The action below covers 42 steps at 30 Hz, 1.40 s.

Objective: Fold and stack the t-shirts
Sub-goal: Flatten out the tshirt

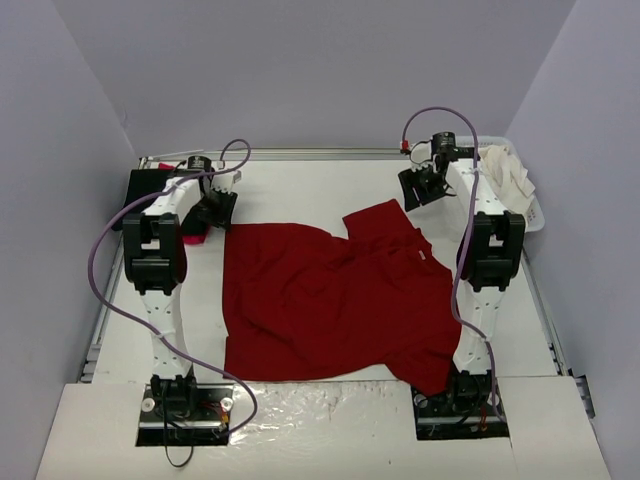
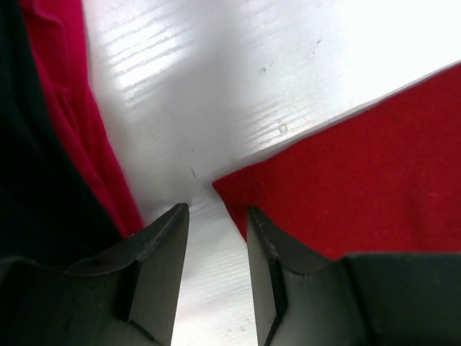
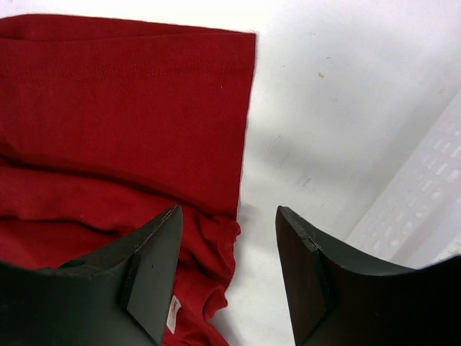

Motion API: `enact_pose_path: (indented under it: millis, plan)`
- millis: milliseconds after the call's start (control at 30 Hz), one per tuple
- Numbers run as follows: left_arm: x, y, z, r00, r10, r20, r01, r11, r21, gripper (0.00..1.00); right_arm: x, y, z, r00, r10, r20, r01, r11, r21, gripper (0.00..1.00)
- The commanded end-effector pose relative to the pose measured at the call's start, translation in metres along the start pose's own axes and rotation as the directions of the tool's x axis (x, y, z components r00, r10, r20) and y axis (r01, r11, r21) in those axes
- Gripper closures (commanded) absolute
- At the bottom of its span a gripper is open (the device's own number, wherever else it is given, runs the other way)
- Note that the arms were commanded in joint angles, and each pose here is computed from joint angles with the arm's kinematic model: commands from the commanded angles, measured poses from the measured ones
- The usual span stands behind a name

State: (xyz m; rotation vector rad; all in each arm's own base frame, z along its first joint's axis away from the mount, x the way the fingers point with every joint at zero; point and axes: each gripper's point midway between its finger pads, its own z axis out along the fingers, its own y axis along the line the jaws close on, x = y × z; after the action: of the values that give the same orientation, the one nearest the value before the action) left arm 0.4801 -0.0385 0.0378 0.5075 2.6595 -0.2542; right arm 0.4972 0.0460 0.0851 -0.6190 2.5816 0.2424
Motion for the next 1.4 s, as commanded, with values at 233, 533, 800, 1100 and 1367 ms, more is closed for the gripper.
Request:
enact_pose_path:
  millis: [233, 533, 800, 1100, 1367]
  plan:
    - [-0.018, -0.023, -0.008, 0.999, -0.036, 0.035, 0.03, 0.986, 0.166, 0.65, 0.016, 0.004, 0.01, 0.999, 0.012, -0.05, -0.014, 0.999, -0.039, 0.5]
    - [-0.001, -0.011, 0.005, 0.999, -0.029, -0.038, 0.033, 0.994, 0.105, 0.68, 0.021, 0.003, 0.013, 0.998, 0.006, -0.068, -0.009, 0.999, -0.035, 0.5]
    - [0.007, -0.011, 0.001, 0.998, -0.01, -0.061, 0.017, 0.994, 0.107, 0.87, 0.023, 0.002, 0.017, 0.997, 0.006, -0.074, -0.009, 0.999, -0.035, 0.5]
    - [0.011, -0.052, 0.003, 0.998, -0.03, -0.047, 0.044, 0.943, 0.329, 0.98, 0.021, 0.005, 0.022, 0.997, 0.025, -0.067, -0.03, 0.997, -0.076, 0.49]
    - [0.009, -0.058, 0.0, 0.999, -0.04, -0.021, 0.045, 0.939, 0.342, 0.98, 0.025, 0.003, 0.048, 0.994, 0.044, -0.103, -0.056, 0.991, -0.121, 0.49]
